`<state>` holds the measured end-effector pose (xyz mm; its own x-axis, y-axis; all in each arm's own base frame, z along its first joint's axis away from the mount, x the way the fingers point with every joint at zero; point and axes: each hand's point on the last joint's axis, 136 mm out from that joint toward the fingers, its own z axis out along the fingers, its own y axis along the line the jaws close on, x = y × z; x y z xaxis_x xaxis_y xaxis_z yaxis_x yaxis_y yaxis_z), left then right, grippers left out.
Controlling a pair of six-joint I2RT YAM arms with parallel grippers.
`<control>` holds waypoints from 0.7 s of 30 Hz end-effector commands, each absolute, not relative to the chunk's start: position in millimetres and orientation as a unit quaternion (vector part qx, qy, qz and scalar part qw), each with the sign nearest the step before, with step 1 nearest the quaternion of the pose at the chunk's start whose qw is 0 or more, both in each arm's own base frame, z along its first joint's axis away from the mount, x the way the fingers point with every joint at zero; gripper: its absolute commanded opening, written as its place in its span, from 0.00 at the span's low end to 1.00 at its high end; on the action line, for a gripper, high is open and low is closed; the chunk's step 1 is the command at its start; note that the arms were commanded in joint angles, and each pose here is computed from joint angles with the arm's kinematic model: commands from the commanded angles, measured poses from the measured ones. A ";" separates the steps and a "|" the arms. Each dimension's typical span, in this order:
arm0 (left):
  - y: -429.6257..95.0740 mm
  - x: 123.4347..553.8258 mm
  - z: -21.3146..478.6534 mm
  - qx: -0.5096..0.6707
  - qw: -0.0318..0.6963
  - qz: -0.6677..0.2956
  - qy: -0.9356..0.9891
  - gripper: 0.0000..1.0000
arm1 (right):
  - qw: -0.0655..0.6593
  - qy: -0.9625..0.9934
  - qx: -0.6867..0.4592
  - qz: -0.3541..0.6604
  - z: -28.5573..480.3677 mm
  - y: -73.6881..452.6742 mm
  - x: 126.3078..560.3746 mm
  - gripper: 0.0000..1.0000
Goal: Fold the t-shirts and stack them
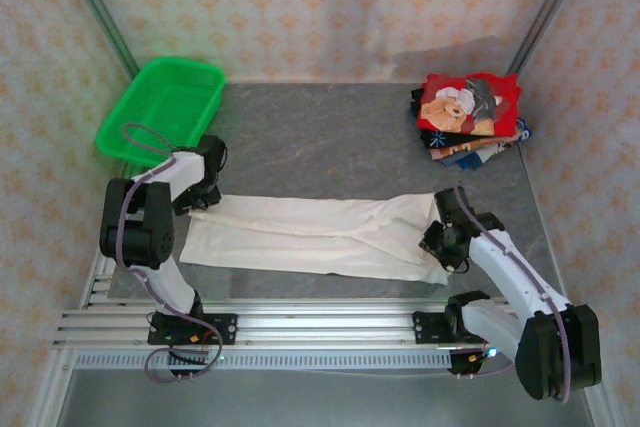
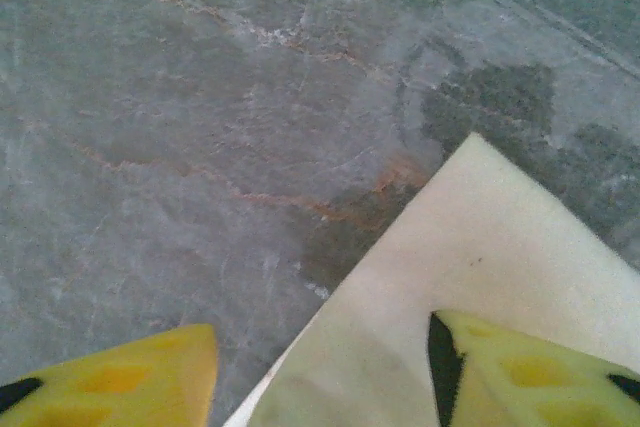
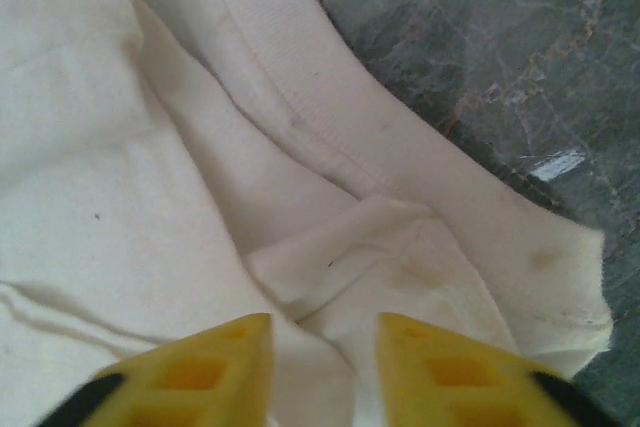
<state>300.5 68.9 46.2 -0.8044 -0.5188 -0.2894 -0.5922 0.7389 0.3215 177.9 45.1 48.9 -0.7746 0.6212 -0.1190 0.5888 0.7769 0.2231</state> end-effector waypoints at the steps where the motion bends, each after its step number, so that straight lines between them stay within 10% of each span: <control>1: 69.4 301.5 97.4 -0.358 0.156 0.180 0.903 0.65 | 0.122 0.938 0.309 0.101 74.1 47.3 186.0 0.48; 8: -4.9 345.8 146.9 -0.315 0.251 0.030 0.915 0.68 | 0.196 0.932 0.222 0.209 134.7 83.5 233.0 0.71; 21: -142.8 372.7 95.7 -0.175 0.196 -0.166 0.950 0.63 | 0.073 0.955 0.095 0.271 97.9 158.7 271.4 0.59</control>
<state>369.8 -113.3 93.4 -0.8363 -0.4440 -0.3215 -0.3564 0.8860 -0.2964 266.4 142.9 87.5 -0.9495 0.3097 -0.0493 0.2447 0.8299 0.5013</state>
